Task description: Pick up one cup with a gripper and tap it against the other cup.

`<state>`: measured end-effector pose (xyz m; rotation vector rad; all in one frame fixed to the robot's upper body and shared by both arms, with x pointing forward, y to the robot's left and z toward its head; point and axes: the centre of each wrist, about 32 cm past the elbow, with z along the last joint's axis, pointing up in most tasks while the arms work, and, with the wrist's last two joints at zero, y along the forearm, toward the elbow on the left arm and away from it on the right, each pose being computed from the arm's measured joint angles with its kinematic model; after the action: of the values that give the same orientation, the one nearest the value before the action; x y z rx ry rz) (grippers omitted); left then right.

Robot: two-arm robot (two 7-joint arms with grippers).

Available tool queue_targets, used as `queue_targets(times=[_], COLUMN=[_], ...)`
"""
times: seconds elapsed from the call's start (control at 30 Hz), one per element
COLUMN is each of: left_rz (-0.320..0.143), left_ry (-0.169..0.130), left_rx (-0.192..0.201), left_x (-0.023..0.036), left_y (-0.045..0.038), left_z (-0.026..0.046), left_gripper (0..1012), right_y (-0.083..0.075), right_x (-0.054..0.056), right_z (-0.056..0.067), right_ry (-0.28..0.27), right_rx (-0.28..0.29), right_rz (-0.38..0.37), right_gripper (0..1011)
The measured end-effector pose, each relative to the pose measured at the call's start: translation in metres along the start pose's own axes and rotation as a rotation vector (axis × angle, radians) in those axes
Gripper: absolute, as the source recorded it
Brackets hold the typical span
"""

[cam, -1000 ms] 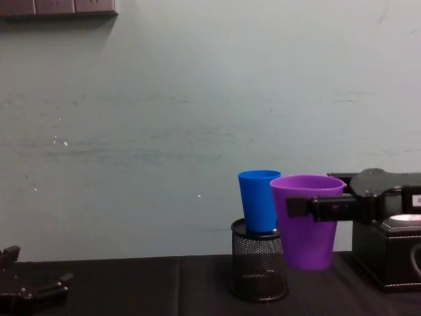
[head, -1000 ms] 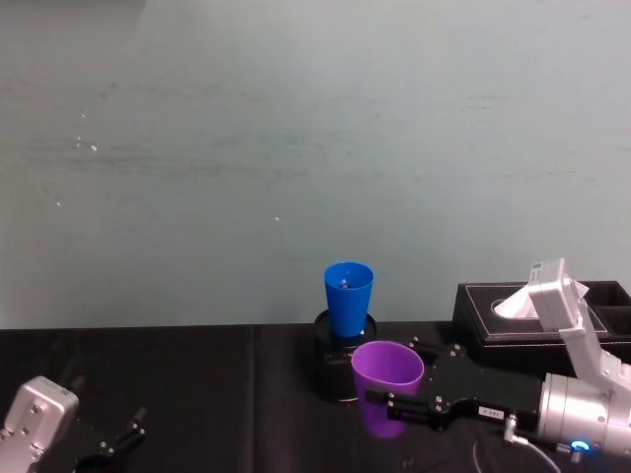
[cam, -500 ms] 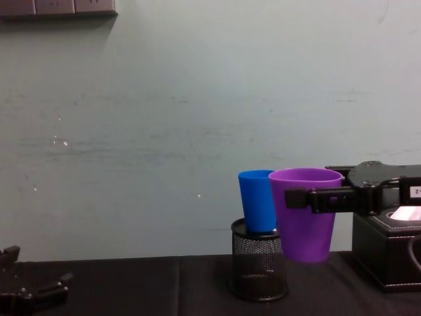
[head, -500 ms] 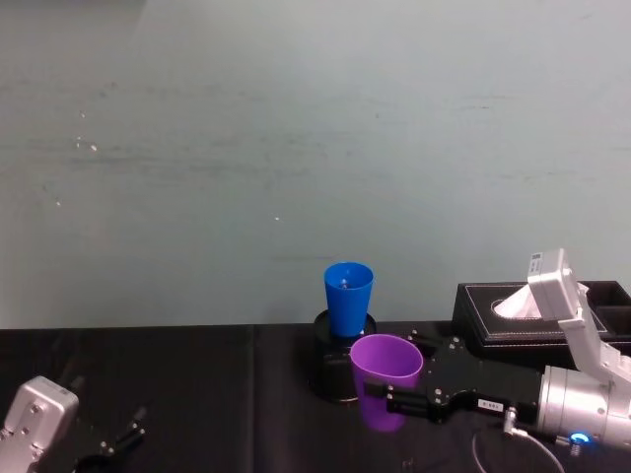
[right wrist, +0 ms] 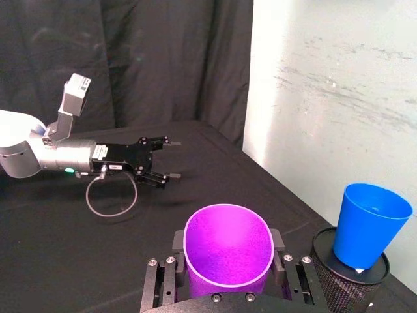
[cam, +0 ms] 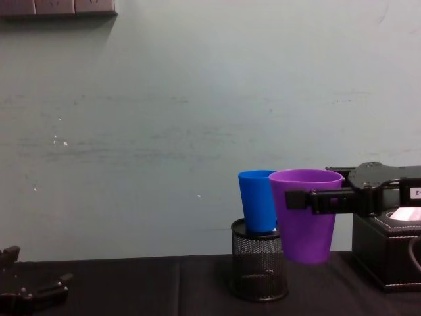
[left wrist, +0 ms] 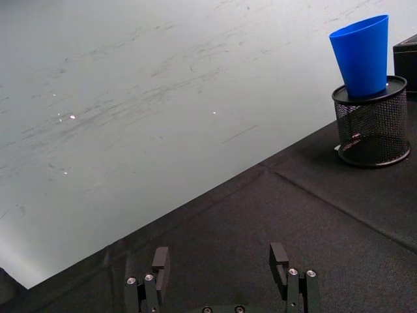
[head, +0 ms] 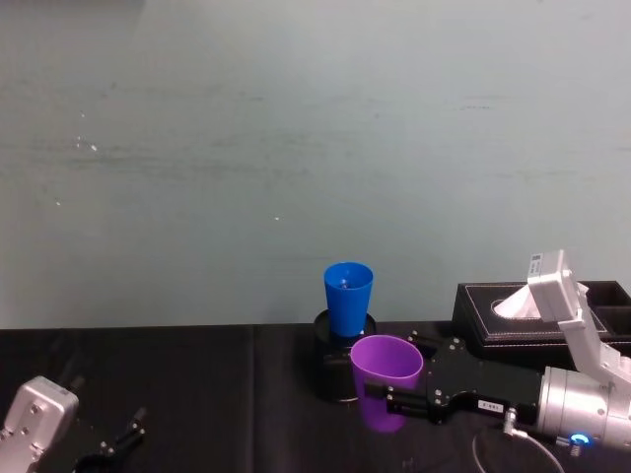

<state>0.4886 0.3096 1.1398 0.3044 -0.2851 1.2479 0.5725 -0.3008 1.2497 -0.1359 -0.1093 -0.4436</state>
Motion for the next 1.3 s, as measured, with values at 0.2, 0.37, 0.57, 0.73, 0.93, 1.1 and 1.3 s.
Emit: queue_targets(times=[0.2, 0.37, 0.57, 0.73, 0.93, 1.1, 1.3], left_rz=[0.000, 0.000, 0.000, 0.000, 0.000, 0.000, 0.000], left_ry=[0.000, 0.000, 0.000, 0.000, 0.000, 0.000, 0.000], left_rx=[0.000, 0.000, 0.000, 0.000, 0.000, 0.000, 0.000], left_x=[0.0000, 0.0000, 0.0000, 0.0000, 0.0000, 0.0000, 0.0000], left_y=[0.0000, 0.0000, 0.0000, 0.0000, 0.0000, 0.0000, 0.0000], left_z=[0.0000, 0.0000, 0.0000, 0.0000, 0.0000, 0.0000, 0.0000], left_gripper=[1000, 1000, 1000, 1000, 1000, 1000, 1000], right_y=[-0.0001, -0.0001, -0.0001, -0.0001, -0.0001, -0.0001, -0.0001], right_x=[-0.0001, -0.0002, -0.0002, -0.0002, -0.0002, -0.0002, -0.0002], right_z=[-0.0002, -0.0004, -0.0004, -0.0004, -0.0004, -0.0004, -0.0004], right_ry=[0.000, -0.001, -0.001, -0.001, -0.001, -0.001, -0.001], right_rx=[0.000, -0.001, -0.001, -0.001, -0.001, -0.001, -0.001], right_rz=[0.000, 0.000, 0.000, 0.000, 0.000, 0.000, 0.000], right_gripper=[733, 733, 733, 733, 733, 733, 733])
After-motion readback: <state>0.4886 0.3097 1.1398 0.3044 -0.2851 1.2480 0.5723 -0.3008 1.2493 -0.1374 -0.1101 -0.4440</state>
